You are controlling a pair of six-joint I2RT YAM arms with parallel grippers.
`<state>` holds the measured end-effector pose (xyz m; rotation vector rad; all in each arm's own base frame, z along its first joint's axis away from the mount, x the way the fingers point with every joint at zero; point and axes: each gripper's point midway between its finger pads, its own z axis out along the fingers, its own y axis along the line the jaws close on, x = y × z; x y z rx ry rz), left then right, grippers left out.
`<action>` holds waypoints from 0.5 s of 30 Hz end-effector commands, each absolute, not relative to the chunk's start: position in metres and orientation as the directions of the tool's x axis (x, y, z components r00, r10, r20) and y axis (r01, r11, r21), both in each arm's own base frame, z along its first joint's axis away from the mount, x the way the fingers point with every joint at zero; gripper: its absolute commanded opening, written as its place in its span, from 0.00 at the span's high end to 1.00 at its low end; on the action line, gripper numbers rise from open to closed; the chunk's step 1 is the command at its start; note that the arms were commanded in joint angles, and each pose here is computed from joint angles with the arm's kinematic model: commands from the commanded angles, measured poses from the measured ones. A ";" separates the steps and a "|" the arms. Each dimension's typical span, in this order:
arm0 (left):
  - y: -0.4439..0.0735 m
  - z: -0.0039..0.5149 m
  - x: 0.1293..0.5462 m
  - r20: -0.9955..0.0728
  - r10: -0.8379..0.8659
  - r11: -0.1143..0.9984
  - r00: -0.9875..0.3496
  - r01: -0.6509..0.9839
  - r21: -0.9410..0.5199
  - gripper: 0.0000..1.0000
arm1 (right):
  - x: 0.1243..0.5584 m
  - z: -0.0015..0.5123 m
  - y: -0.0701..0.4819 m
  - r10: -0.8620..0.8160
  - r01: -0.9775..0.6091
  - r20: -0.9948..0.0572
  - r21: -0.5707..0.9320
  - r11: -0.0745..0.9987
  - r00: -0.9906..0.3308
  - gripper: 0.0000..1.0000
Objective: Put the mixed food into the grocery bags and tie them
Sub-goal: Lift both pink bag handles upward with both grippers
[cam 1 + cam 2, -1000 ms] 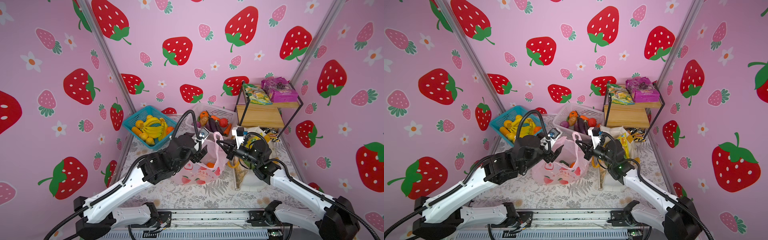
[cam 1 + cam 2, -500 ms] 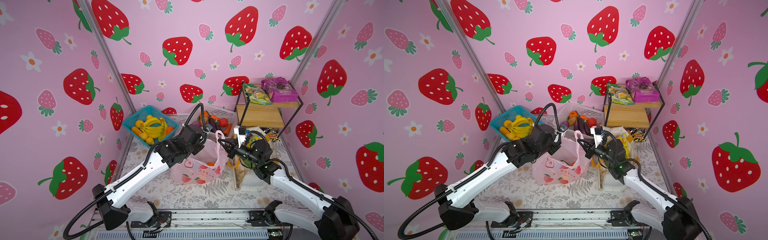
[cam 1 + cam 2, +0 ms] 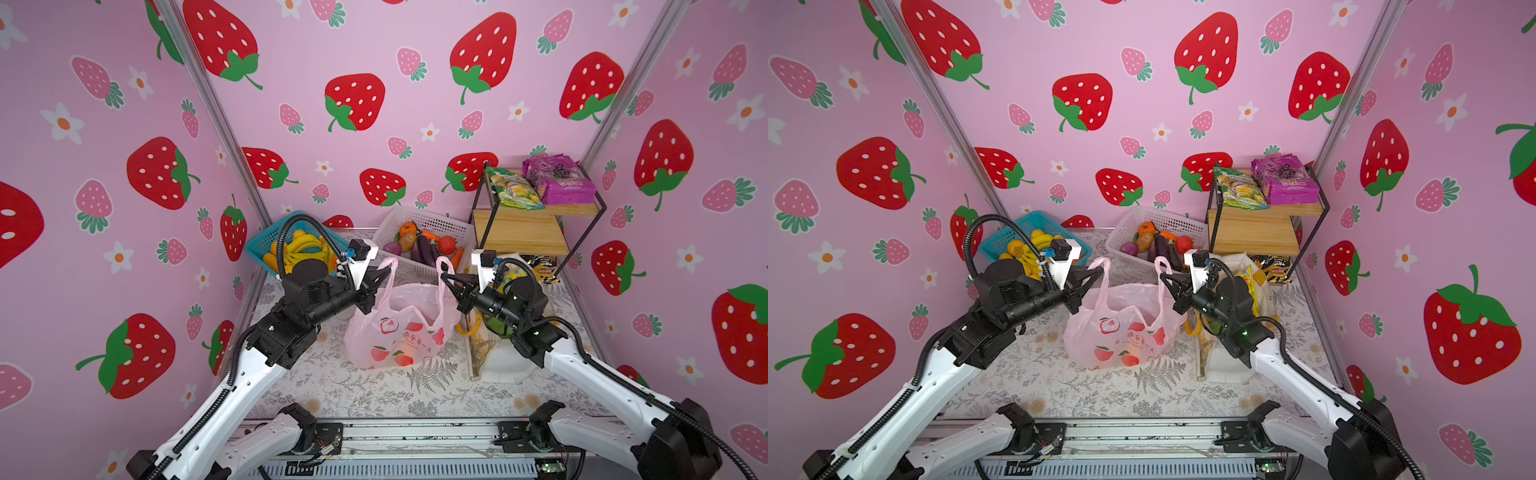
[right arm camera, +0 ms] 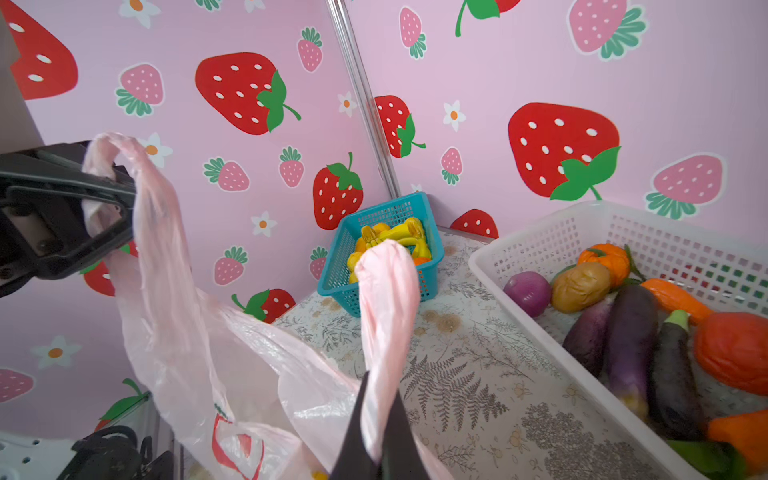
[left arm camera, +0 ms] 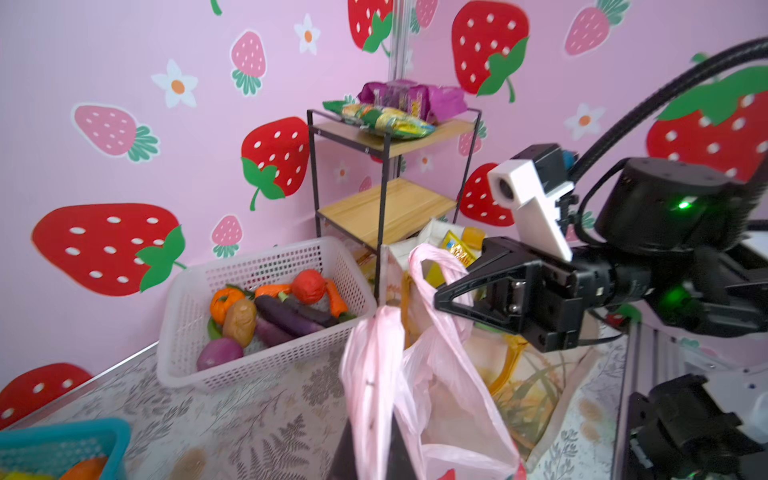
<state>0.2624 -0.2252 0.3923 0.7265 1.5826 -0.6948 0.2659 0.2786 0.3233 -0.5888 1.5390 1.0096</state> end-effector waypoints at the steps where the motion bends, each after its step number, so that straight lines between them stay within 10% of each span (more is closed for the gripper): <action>1: -0.247 0.419 0.257 -0.995 -0.066 0.457 -0.076 0.884 -0.098 0.92 | 0.283 0.349 0.272 0.153 -0.788 -0.979 0.200 0.582 -0.136 1.00; 7: -0.252 0.434 0.268 -0.993 -0.104 0.402 -0.058 0.911 -0.095 0.93 | 0.318 0.360 0.258 0.147 -0.659 -0.979 0.204 0.724 -0.142 0.98; 15: -0.240 0.427 0.281 -0.995 -0.084 0.412 -0.050 0.907 -0.080 0.93 | 0.289 0.412 0.266 0.072 -0.765 -0.989 -0.053 0.641 0.129 0.45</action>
